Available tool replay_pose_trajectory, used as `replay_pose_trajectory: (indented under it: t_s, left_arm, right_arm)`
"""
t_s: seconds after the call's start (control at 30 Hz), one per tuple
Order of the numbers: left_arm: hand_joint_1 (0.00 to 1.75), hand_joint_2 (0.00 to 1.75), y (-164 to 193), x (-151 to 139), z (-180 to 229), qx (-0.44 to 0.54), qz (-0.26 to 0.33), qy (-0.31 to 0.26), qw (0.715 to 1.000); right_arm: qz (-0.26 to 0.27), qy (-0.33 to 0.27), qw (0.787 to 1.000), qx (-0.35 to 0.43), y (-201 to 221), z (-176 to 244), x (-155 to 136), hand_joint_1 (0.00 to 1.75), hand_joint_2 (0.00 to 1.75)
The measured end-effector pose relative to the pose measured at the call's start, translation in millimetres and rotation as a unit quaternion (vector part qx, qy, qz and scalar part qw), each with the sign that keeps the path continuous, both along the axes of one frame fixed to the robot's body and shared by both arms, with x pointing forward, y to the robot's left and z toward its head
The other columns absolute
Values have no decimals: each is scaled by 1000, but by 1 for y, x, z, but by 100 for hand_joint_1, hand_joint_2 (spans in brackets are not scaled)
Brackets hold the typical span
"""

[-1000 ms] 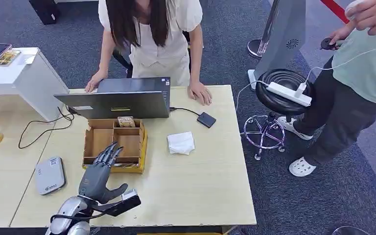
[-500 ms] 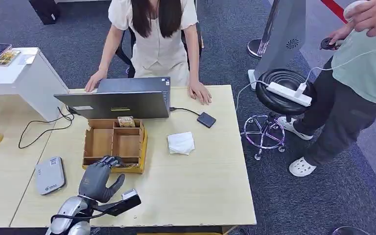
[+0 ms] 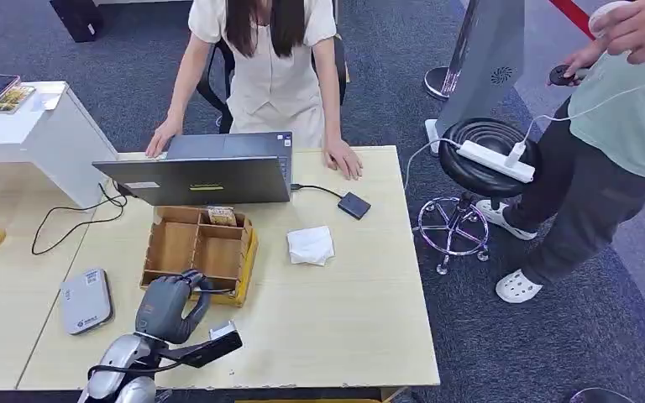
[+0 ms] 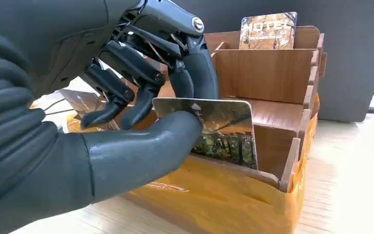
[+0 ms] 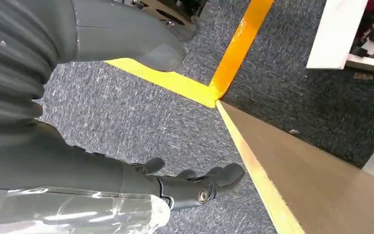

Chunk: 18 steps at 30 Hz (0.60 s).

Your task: Pass the card to the sensor for recognition and then transmit it.

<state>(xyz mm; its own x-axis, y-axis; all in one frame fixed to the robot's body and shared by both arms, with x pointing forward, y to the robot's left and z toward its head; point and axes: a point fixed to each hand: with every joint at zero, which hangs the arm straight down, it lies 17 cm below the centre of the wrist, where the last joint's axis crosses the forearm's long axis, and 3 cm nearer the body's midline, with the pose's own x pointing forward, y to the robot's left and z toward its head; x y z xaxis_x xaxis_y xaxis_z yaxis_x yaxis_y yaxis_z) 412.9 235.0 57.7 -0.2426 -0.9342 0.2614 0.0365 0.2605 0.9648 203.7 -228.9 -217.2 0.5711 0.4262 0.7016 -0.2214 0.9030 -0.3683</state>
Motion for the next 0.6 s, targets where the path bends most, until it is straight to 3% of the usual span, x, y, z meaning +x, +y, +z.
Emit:
replay_pose_trajectory:
  t_s: [0.1, 0.6]
  left_arm:
    - [175, 175, 0, 0, 0, 0, 0, -1, 1000]
    - [171, 175, 1, 2, 23, -13, -3, -60, 998]
  right_arm:
    - [0, 0, 1000, 0, 0, 0, 0, 0, 175]
    - [5, 1, 1000, -1, 2, 0, 0, 0, 175]
